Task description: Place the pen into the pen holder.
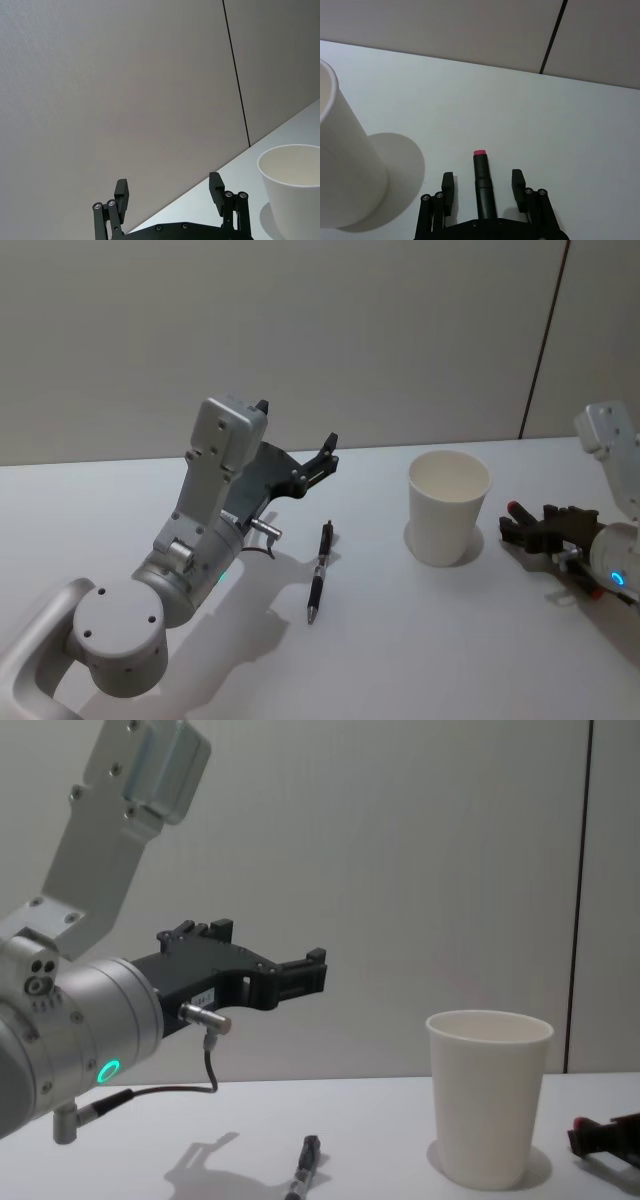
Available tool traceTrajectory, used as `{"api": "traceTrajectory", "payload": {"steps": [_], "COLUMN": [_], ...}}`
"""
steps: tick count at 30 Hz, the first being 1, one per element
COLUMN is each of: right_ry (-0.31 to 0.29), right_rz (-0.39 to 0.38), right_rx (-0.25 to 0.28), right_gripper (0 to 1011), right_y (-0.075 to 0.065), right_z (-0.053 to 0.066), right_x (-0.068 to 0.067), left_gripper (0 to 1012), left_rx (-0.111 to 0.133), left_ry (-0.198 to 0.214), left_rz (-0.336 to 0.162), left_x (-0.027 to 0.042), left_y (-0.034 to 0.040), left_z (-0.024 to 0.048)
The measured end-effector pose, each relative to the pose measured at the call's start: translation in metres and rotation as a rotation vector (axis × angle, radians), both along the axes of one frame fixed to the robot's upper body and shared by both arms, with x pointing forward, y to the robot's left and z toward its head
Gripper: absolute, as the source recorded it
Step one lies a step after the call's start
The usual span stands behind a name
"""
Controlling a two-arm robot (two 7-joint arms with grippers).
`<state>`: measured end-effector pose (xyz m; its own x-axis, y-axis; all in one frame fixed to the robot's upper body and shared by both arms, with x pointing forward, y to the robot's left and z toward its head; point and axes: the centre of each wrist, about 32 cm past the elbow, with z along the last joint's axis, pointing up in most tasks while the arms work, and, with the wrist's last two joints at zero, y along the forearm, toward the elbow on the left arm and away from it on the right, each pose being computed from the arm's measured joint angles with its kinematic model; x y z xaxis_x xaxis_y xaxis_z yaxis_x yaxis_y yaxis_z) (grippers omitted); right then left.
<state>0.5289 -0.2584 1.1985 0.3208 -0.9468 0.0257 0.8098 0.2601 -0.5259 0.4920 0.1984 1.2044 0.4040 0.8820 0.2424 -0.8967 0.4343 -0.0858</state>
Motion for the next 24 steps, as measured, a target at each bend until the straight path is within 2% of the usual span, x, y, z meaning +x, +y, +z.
{"api": "traceTrajectory", "payload": {"steps": [24], "right_ry": [0.000], "right_rz": [-0.001], "right_rx": [-0.002], "right_gripper": [560], "right_y": [0.0000], "right_z": [-0.0003], "right_x": [0.0000], "left_gripper": [1001], "left_rx": [0.000], "left_ry": [0.000], "left_rz": [0.000], "left_x": [0.0000], "left_y": [0.0000], "left_z": [0.0000]}}
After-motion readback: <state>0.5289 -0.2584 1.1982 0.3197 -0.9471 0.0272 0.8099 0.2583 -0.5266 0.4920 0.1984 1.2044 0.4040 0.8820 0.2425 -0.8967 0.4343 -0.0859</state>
